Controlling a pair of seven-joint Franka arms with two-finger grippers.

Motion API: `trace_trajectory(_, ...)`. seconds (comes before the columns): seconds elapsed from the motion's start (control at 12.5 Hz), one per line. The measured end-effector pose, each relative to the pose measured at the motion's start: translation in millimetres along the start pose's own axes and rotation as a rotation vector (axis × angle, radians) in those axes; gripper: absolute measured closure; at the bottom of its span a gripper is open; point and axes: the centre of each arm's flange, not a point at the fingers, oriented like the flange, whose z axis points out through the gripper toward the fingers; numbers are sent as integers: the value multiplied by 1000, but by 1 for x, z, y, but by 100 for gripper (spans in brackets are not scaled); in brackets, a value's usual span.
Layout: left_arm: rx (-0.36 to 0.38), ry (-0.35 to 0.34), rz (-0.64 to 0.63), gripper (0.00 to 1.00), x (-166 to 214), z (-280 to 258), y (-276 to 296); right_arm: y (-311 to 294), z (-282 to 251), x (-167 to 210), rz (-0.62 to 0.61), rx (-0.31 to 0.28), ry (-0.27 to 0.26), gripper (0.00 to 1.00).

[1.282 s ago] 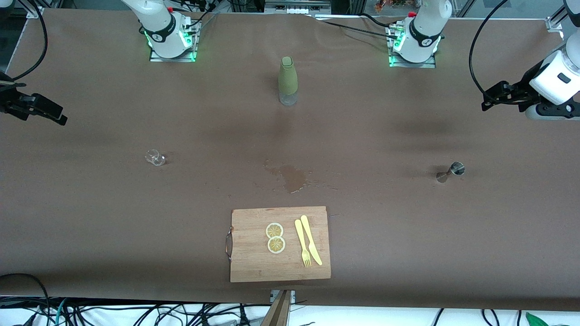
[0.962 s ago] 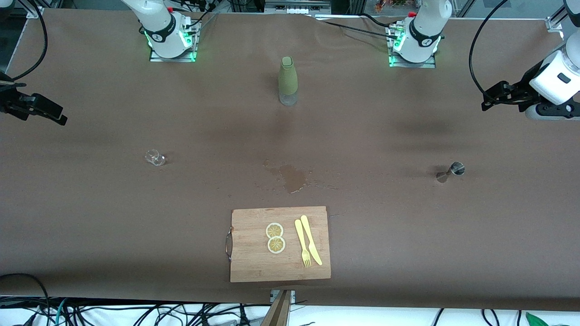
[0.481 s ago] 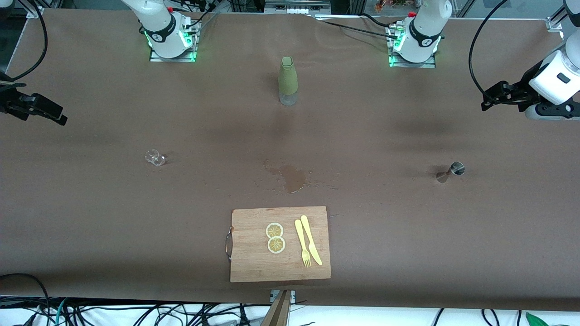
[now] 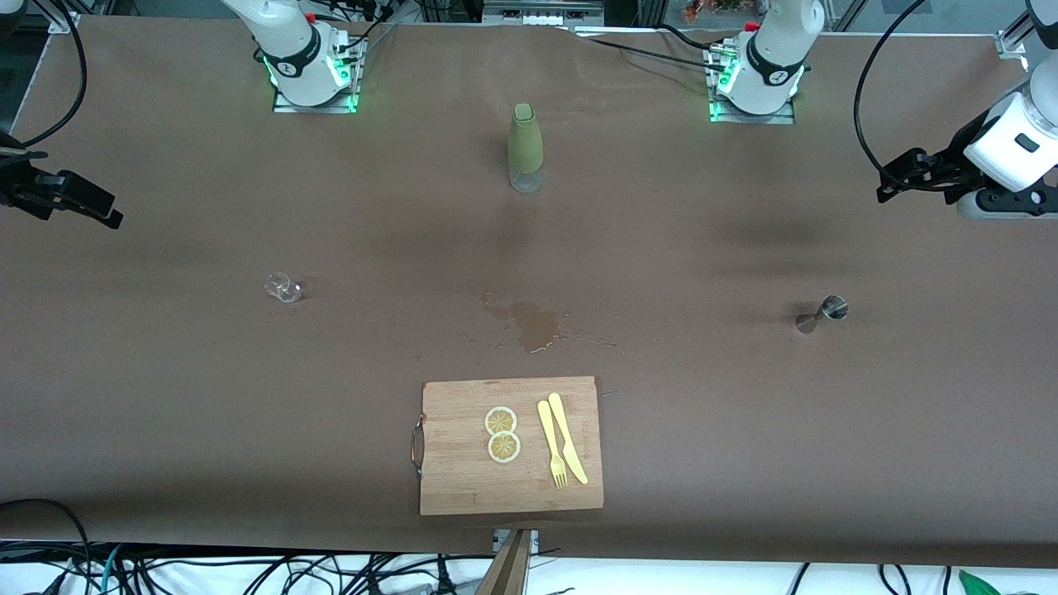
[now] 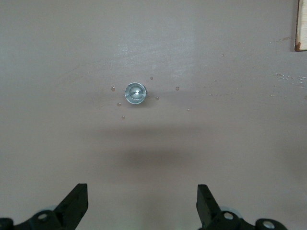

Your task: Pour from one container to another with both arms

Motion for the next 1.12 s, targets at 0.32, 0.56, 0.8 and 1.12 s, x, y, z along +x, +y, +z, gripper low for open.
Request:
trace_trajectory(0.32,3,-1,8,0,0,0,7,0,0,0,0,0,0,0)
trace_trajectory(0.56,2,-1,7,0,0,1,7,0,0,0,0,0,0,0)
trace_trajectory(0.8,2,-2,2,0,0,1,5,0,0,0,0,0,0,0)
trace_trajectory(1.12,1,-3,-6,0,1,1,1,0,0,0,0,0,0,0)
